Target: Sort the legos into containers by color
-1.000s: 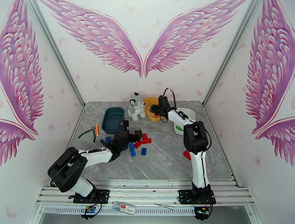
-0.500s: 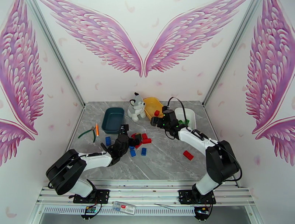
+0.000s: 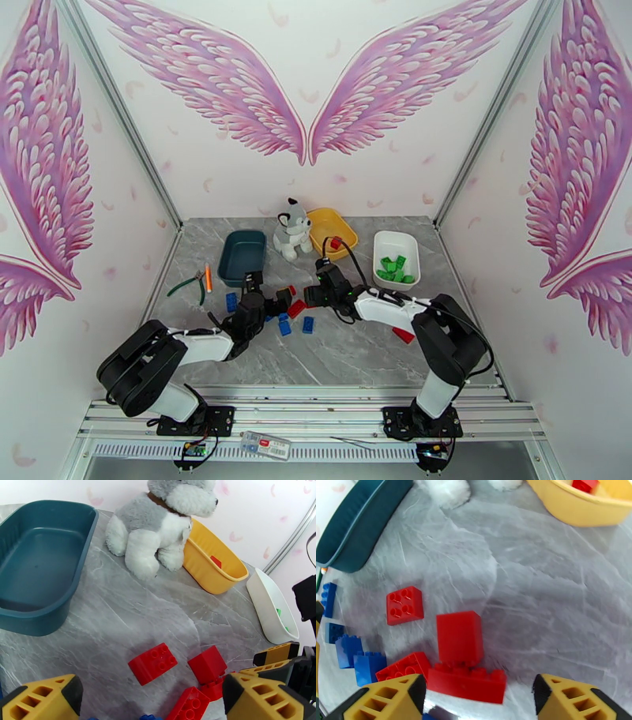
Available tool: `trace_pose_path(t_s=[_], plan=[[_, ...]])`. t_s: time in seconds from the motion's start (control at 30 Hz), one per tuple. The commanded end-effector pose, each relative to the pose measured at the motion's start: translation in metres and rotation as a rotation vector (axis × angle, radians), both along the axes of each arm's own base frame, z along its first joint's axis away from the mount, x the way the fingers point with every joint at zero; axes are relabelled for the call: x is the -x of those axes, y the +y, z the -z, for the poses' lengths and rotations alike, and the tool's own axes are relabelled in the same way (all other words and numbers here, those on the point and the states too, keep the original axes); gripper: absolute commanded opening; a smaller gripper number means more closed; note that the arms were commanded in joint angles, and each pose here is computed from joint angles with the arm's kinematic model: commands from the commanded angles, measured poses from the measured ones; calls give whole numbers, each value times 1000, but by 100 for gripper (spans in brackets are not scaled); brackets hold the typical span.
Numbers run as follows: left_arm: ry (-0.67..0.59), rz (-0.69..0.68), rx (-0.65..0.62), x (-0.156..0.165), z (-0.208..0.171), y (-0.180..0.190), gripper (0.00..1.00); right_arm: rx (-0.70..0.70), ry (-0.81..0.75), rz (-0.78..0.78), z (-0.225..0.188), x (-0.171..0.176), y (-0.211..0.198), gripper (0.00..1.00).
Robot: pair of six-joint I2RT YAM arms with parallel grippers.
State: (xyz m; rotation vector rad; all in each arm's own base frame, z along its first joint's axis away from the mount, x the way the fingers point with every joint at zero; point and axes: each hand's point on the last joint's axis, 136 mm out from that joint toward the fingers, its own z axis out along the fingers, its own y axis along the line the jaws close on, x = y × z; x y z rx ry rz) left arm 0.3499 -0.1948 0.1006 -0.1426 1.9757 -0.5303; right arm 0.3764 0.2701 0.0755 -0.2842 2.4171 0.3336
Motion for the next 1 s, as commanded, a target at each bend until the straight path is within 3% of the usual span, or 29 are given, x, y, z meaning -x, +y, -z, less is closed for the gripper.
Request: trace_pose_path(t_s=[0.0, 0.23, 0.5, 0.97], plan=[[-1, 26, 38, 2, 3, -4, 99, 71, -29, -22, -4, -15, 8, 69], [15, 32, 55, 7, 11, -2, 99, 132, 0, -33, 11, -32, 22, 63], [21, 28, 64, 12, 13, 1, 99, 147, 35, -48, 32, -37, 31, 69], [21, 37, 55, 14, 13, -3, 99, 136, 34, -27, 41, -37, 29, 51]])
